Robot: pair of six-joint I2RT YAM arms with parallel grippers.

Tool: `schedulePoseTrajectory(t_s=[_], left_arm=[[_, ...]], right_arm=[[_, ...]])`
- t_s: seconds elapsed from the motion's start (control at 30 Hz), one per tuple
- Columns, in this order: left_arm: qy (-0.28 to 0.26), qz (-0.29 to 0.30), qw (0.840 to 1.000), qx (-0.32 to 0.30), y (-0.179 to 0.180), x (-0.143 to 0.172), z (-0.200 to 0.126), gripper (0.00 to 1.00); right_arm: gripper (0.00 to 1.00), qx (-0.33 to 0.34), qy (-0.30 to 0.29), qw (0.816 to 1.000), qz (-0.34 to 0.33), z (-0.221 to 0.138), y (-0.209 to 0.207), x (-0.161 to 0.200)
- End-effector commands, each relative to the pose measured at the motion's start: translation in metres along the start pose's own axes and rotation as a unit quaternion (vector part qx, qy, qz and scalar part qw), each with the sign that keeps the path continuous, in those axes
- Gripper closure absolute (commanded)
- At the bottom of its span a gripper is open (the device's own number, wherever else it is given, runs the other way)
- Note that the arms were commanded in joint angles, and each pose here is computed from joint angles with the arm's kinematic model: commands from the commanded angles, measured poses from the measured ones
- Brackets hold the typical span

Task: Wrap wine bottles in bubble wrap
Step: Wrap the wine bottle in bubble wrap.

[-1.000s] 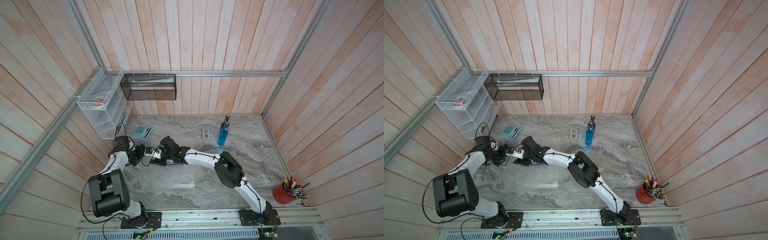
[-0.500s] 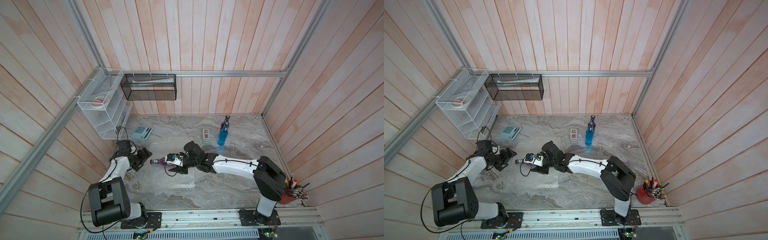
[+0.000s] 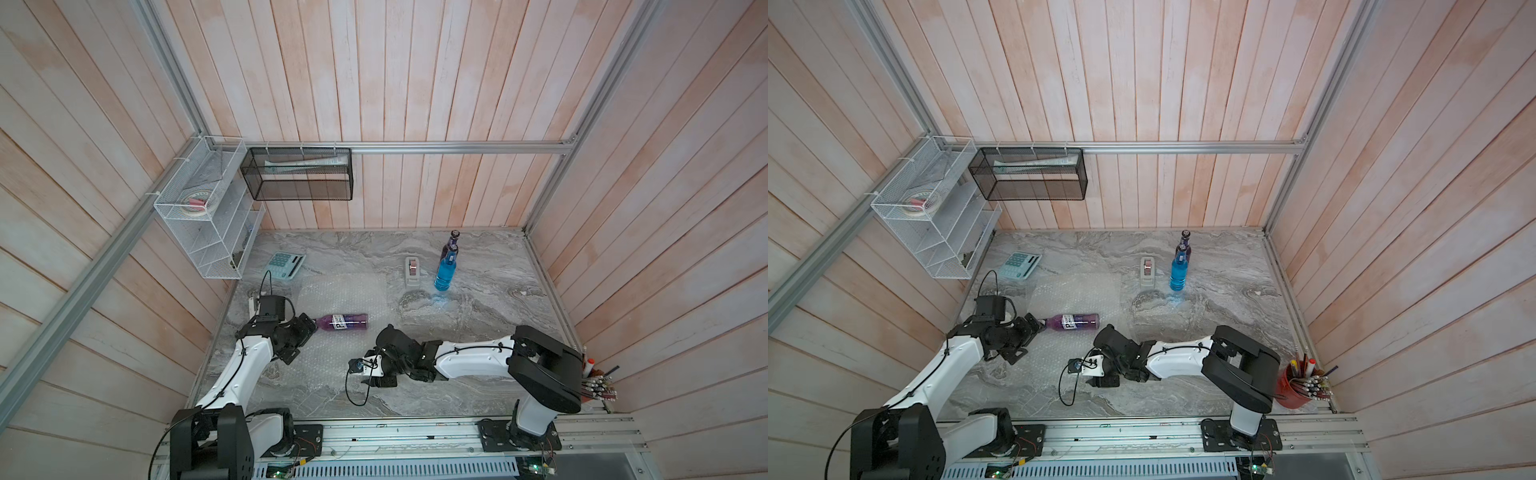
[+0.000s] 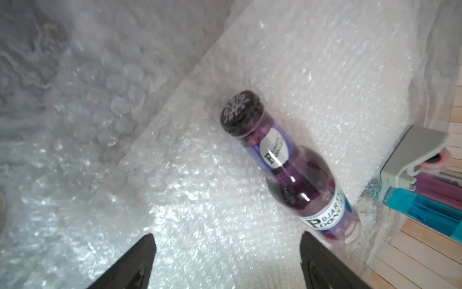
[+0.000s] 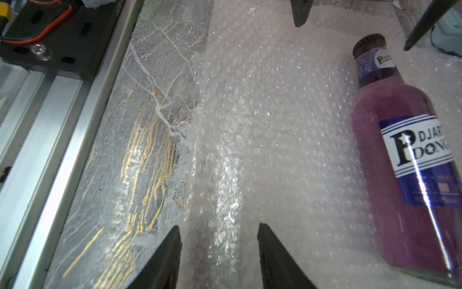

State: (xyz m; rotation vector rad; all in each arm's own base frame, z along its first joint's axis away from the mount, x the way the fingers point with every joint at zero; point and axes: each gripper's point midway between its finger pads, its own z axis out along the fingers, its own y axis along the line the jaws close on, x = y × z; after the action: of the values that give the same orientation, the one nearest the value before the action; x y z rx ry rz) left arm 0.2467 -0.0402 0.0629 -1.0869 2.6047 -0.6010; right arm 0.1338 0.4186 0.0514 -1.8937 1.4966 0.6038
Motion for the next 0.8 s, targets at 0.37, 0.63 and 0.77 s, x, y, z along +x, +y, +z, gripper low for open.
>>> schedulePoseTrajectory(t_s=[0.37, 0.63, 0.77], left_arm=[[0.004, -0.012, 0.999, -0.033, 0.016, 0.008, 0.009, 0.07], [0.005, -0.001, 0.999, -0.037, 0.014, 0.004, 0.009, 0.07], [0.0, 0.004, 0.999, -0.04, 0.014, 0.004, 0.005, 0.07]], right_arm=[[0.48, -0.046, 0.005, 0.999, 0.002, 0.012, 0.027, 0.015], [0.62, -0.004, 0.045, 0.999, -0.008, 0.021, 0.012, 0.029], [0.85, 0.02, 0.036, 0.999, 0.004, 0.011, 0.001, 0.016]])
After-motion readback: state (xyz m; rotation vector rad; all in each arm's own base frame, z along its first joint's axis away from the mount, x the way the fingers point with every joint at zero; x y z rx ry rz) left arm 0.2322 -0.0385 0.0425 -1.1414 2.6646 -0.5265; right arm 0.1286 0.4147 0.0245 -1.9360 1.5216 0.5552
